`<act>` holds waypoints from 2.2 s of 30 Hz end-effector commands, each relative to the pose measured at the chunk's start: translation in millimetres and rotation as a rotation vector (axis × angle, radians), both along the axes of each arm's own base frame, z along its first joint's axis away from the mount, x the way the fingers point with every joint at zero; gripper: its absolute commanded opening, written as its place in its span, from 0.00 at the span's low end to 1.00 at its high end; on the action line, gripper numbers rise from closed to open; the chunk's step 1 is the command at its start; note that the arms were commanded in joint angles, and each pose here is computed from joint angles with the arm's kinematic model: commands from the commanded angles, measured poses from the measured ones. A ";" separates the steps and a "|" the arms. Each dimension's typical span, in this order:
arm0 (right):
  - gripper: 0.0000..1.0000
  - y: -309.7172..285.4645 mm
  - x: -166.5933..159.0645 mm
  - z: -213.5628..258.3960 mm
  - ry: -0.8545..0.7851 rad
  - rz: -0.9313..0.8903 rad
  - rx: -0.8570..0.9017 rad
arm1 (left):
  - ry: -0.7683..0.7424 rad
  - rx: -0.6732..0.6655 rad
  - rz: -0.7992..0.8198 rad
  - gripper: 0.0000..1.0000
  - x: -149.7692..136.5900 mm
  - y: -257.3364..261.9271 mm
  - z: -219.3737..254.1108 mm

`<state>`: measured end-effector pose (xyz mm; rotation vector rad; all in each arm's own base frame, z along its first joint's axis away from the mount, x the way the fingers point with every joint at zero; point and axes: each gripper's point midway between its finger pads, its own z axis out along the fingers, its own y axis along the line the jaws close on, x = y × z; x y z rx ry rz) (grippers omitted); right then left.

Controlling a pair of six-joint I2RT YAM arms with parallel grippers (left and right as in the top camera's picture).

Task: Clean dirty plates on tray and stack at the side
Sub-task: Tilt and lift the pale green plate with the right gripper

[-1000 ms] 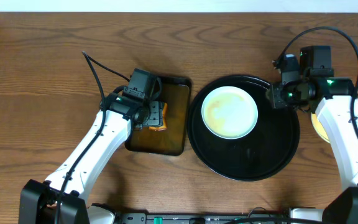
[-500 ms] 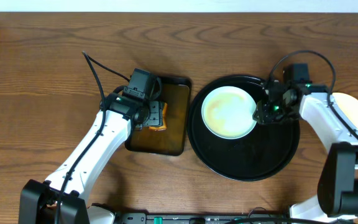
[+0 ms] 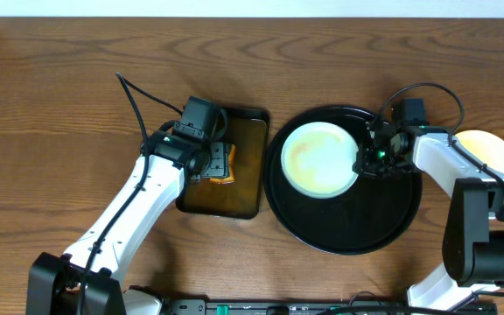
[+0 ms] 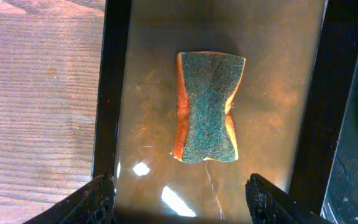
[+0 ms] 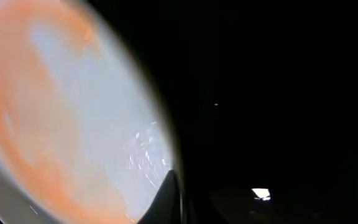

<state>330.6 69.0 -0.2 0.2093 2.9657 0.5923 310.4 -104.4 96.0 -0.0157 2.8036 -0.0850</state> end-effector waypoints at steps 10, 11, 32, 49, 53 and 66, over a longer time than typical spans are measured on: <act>0.01 27.6 4.3 5.8 -0.023 0.037 0.185 | -0.004 0.012 0.005 0.68 -0.8 3.3 0.8; 0.01 30.0 6.2 10.7 -0.042 0.051 0.211 | -0.004 0.012 0.005 0.69 -0.8 3.3 0.8; 0.01 -15.8 22.0 96.3 -0.375 0.133 -0.102 | -0.004 0.011 0.005 0.69 -0.6 3.3 0.9; 0.01 -119.7 -3.1 164.6 -0.457 -0.090 -0.695 | -0.004 0.011 0.005 0.69 -0.6 3.3 0.9; 0.01 -137.4 -6.0 170.4 -0.445 -0.131 -0.799 | -0.004 0.011 0.005 0.69 -0.6 3.3 0.9; 0.01 -148.8 -10.1 205.3 -0.437 0.023 -1.211 | -0.008 0.010 0.005 0.69 0.1 3.0 1.1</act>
